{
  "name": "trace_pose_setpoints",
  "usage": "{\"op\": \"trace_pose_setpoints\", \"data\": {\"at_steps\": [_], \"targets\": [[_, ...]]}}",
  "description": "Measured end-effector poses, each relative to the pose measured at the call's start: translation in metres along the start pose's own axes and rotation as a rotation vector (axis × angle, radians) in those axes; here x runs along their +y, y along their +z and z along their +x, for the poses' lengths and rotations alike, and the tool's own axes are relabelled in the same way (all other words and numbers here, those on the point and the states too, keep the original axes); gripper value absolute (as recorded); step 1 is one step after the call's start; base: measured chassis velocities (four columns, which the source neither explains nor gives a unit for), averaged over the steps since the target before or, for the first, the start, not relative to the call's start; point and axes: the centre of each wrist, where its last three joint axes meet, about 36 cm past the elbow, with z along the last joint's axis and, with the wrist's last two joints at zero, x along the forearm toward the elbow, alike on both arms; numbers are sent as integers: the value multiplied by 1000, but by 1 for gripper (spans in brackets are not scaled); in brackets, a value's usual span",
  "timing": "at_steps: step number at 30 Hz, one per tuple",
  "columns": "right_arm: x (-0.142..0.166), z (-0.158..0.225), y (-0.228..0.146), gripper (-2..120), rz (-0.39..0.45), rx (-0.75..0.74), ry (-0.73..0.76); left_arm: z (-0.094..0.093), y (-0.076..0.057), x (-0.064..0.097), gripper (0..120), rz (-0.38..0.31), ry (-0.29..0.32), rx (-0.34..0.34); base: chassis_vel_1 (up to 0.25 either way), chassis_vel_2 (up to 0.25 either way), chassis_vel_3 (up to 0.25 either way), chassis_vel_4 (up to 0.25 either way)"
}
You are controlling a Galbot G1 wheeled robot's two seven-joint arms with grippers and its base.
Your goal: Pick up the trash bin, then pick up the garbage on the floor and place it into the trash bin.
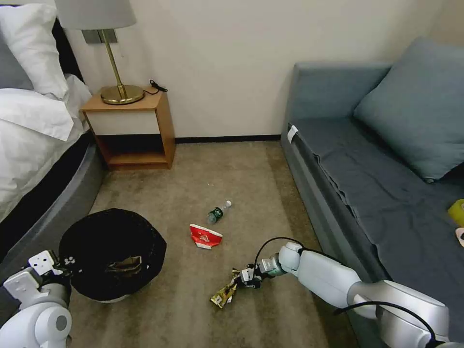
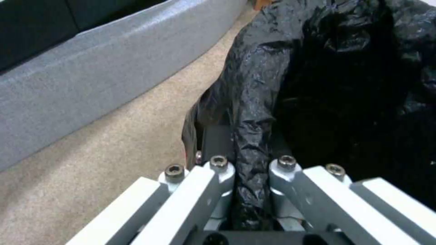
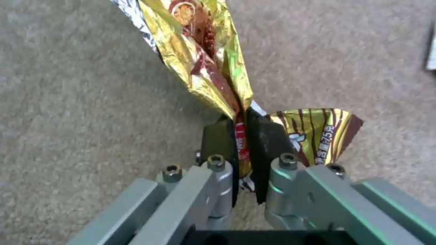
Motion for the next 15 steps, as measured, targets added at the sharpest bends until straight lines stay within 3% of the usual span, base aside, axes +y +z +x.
{"op": "trace_pose_setpoints", "data": {"at_steps": [15], "targets": [[-20, 33, -3, 2, -6, -60, 76, 1, -1, 0, 4, -2, 1, -2, 0, 0, 0, 0]]}}
